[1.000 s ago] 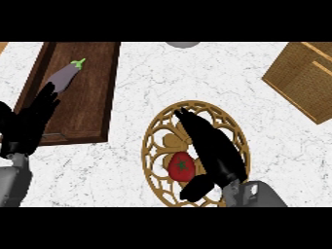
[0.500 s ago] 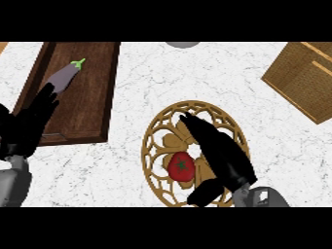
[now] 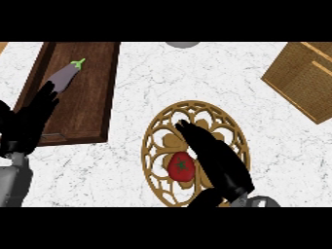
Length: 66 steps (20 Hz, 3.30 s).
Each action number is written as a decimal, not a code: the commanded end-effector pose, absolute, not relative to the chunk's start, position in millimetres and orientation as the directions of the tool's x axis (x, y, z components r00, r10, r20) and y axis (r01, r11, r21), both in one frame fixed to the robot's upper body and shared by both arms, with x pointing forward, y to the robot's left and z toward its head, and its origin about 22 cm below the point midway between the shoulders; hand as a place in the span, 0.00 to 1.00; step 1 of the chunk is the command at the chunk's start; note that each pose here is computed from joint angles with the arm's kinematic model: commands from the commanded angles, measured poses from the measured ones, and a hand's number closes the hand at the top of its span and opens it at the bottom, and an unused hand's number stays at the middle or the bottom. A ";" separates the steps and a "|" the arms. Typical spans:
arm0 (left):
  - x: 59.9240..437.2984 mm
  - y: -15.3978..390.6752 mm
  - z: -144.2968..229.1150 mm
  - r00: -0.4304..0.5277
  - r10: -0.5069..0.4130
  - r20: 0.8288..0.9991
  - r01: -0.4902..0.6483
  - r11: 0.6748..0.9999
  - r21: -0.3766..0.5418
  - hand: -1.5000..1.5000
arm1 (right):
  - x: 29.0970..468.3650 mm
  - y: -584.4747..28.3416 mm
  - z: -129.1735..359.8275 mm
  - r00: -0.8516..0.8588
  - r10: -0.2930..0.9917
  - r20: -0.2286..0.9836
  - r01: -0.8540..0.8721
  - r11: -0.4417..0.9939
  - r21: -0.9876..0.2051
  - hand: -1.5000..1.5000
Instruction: Pick the tomato from the placemat and place it in the basket
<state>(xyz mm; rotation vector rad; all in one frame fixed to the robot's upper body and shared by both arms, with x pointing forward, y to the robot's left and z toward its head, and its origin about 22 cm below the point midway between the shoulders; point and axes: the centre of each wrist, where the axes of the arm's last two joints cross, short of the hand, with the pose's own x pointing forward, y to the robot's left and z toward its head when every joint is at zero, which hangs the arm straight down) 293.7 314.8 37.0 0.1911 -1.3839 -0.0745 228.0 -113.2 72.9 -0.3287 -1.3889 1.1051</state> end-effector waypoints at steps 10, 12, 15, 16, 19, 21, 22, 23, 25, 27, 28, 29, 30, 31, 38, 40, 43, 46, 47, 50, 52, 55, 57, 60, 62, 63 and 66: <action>292.1 321.2 35.7 0.188 -0.171 0.967 -0.059 0.981 0.185 0.50 | 228.3 -83.2 31.3 -0.219 0.837 0.501 -0.406 0.389 -0.827 1.00; 280.8 313.1 51.3 0.184 -0.167 0.969 -0.055 0.982 0.180 0.50 | 238.1 -94.5 27.8 -0.243 0.863 0.444 -0.442 0.309 -0.842 1.00; 286.1 325.7 33.9 0.184 -0.161 0.970 -0.068 0.982 0.176 0.50 | 237.3 -93.0 33.2 -0.248 0.859 0.448 -0.432 0.315 -0.845 1.00; 303.7 328.6 43.8 0.184 -0.173 0.968 -0.060 0.981 0.187 0.50 | 227.9 -71.8 35.3 -0.256 0.855 0.452 -0.424 0.321 -0.847 1.00; 302.5 310.0 45.6 0.172 -0.172 0.970 -0.057 0.981 0.184 0.50 | 236.2 -73.9 23.9 -0.266 0.858 0.440 -0.420 0.307 -0.854 1.00; 288.7 312.4 44.9 0.193 -0.156 0.969 -0.066 0.983 0.171 0.50 | 246.1 -86.5 25.8 -0.272 0.859 0.435 -0.439 0.291 -0.850 1.00; 305.9 311.8 59.2 0.176 -0.158 0.972 -0.039 0.985 0.167 0.50 | 257.7 -70.7 35.7 -0.155 0.885 0.438 -0.397 0.350 -0.848 1.00; 296.4 311.2 44.5 0.186 -0.159 0.970 -0.040 0.985 0.169 0.50 | 267.4 -75.7 34.3 -0.031 0.896 0.443 -0.351 0.405 -0.844 1.00; 303.8 307.7 50.7 0.167 -0.151 0.974 -0.036 0.987 0.159 0.50 | 286.7 -86.3 40.8 0.154 0.883 0.444 -0.239 0.469 -0.850 1.00; 300.7 304.3 44.5 0.166 -0.169 0.972 -0.015 0.985 0.173 0.50 | 306.7 -99.5 51.6 0.323 0.831 0.454 -0.150 0.518 -0.842 1.00; 305.6 293.2 46.6 0.155 -0.172 0.973 0.002 0.985 0.174 0.50 | 315.3 -94.3 57.8 0.357 0.818 0.452 -0.120 0.520 -0.846 1.00; 309.9 297.4 50.3 0.151 -0.167 0.974 -0.002 0.986 0.169 0.50 | 323.3 -88.7 57.0 0.386 0.805 0.451 -0.106 0.524 -0.845 1.00; 309.9 288.4 47.2 0.144 -0.173 0.974 0.013 0.985 0.173 0.50 | 334.0 -79.3 66.7 0.407 0.807 0.427 -0.104 0.506 -0.856 1.00; 312.4 296.5 53.5 0.146 -0.175 0.974 0.029 0.985 0.173 0.50 | 341.2 -74.8 65.2 0.427 0.791 0.437 -0.080 0.515 -0.853 1.00; 314.0 295.5 47.7 0.168 -0.171 0.971 0.035 0.985 0.167 0.50 | 366.8 -49.4 113.8 0.271 0.614 0.741 0.231 0.705 -0.670 1.00; 314.2 287.6 43.5 0.147 -0.176 0.973 0.027 0.984 0.174 0.50 | 360.4 -37.6 118.2 0.160 0.590 0.792 0.332 0.723 -0.606 1.00; 313.9 288.6 41.1 0.166 -0.178 0.970 0.017 0.984 0.178 0.50 | 372.2 -13.4 148.3 0.092 0.643 0.760 0.423 0.666 -0.615 1.00; 302.0 284.8 37.5 0.168 -0.177 0.970 0.011 0.984 0.178 0.50 | 382.1 0.5 175.2 0.133 0.632 0.764 0.494 0.625 -0.604 1.00; 308.2 289.4 33.8 0.179 -0.183 0.967 0.008 0.983 0.185 0.50 | 380.7 8.0 190.9 0.129 0.625 0.770 0.502 0.628 -0.595 1.00; 298.5 305.2 29.0 0.177 -0.174 0.969 -0.031 0.983 0.182 0.50 | 387.8 14.7 219.4 0.169 0.633 0.755 0.537 0.583 -0.610 1.00; 303.8 322.5 45.8 0.178 -0.171 0.969 -0.022 0.984 0.178 0.50 | 402.2 2.5 215.0 0.194 0.640 0.744 0.553 0.555 -0.622 1.00; 292.3 316.9 24.2 0.174 -0.186 0.967 -0.045 0.980 0.196 0.50 | 405.9 11.4 237.6 0.238 0.664 0.709 0.565 0.499 -0.657 1.00; 294.3 325.3 39.2 0.186 -0.173 0.967 -0.039 0.982 0.184 0.50 | 421.7 -17.5 261.0 0.231 0.644 0.729 0.610 0.488 -0.624 1.00; 298.3 305.4 29.8 0.179 -0.160 0.971 -0.048 0.984 0.171 0.50 | 427.0 -13.1 286.0 0.250 0.646 0.721 0.641 0.447 -0.624 1.00; 309.2 303.9 42.3 0.188 -0.151 0.970 -0.026 0.987 0.159 0.50 | 444.5 -52.8 296.6 0.257 0.644 0.720 0.685 0.405 -0.606 1.00; 311.6 311.4 58.0 0.177 -0.185 0.967 -0.036 0.980 0.194 0.50 | 447.5 -52.7 284.5 0.269 0.642 0.718 0.681 0.400 -0.614 1.00; 304.7 308.3 34.1 0.171 -0.162 0.972 -0.025 0.985 0.169 0.50 | 450.1 -55.6 297.9 0.292 0.630 0.720 0.709 0.363 -0.605 1.00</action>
